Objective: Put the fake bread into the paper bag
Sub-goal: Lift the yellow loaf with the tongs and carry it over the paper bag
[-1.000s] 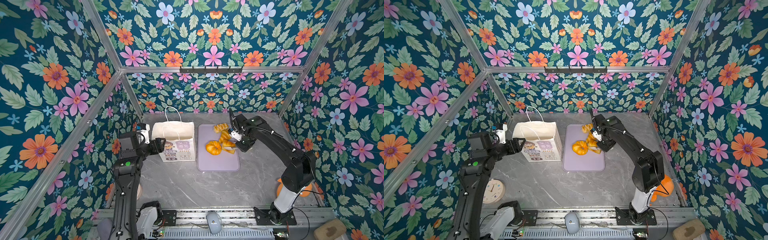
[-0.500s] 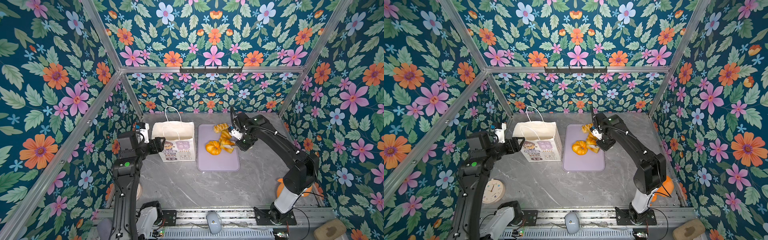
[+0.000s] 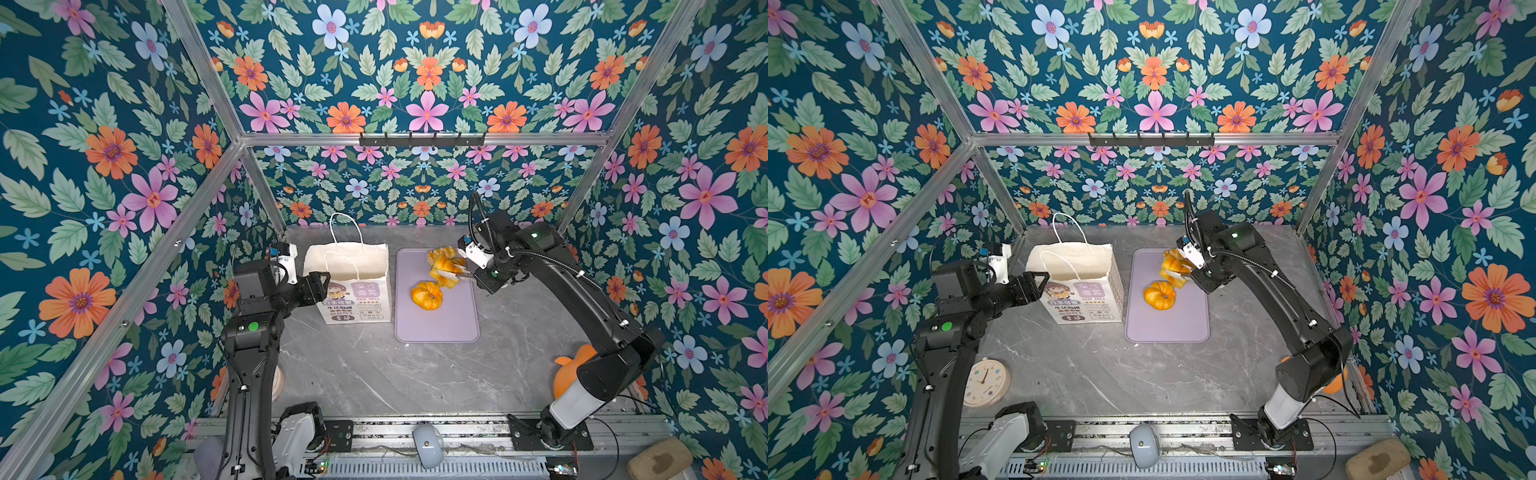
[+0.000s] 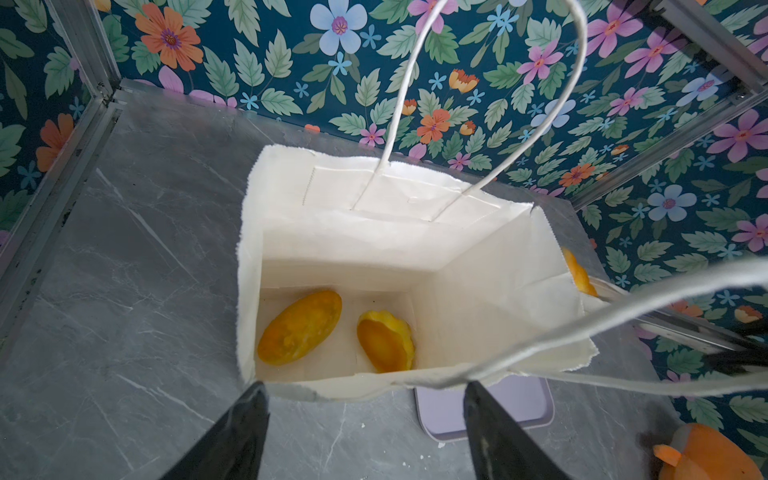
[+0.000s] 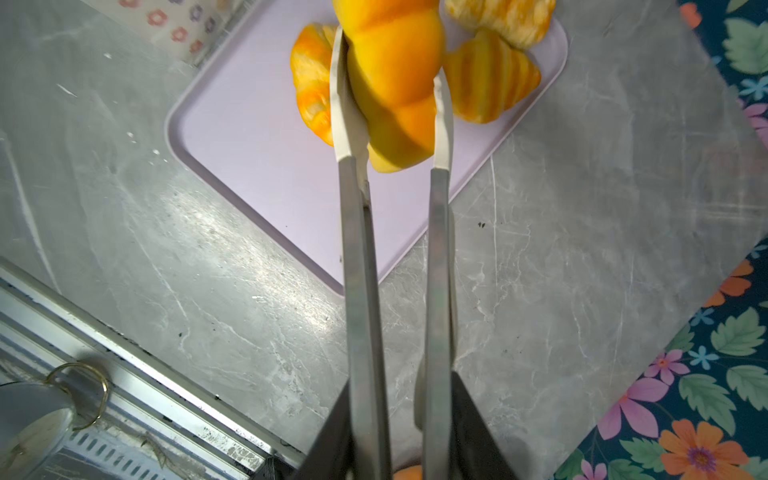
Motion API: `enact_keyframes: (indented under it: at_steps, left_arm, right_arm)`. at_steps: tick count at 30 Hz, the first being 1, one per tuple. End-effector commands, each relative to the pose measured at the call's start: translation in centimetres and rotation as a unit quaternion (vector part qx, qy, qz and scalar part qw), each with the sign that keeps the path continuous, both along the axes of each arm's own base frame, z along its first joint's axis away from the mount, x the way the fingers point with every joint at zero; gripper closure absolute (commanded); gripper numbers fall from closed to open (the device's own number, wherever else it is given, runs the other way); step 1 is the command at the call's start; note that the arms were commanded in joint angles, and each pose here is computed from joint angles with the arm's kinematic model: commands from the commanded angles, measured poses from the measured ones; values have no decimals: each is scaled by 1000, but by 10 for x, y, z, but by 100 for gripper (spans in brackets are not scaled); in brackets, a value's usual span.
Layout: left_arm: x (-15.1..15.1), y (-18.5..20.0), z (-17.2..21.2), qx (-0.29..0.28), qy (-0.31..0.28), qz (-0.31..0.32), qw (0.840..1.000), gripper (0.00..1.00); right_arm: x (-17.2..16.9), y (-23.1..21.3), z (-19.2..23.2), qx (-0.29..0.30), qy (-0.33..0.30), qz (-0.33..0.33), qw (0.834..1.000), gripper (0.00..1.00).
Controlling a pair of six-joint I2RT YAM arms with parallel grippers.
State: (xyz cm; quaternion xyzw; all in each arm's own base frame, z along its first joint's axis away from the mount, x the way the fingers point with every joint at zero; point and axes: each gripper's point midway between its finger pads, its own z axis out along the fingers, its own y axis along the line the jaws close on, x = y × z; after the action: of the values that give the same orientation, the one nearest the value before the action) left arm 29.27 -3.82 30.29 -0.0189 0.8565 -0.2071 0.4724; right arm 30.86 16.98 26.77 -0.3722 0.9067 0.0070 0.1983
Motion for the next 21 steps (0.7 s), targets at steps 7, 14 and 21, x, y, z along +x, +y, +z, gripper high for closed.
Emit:
enact_keyframes:
  at_steps: [7, 14, 21]
  left_arm:
    - [0, 0, 7, 4, -11, -2, 1000, 25]
    - [-2, 0, 10, 5, -13, 0, 1000, 25]
    - [-6, 1, 13, 9, -15, 3, 1000, 25]
  right_arm:
    - [-18, 34, 75, 90, -81, 72, 990, 79]
    - [-17, 47, 109, 109, -112, 103, 982, 79]
    - [-10, 67, 119, 103, -118, 139, 978, 79]
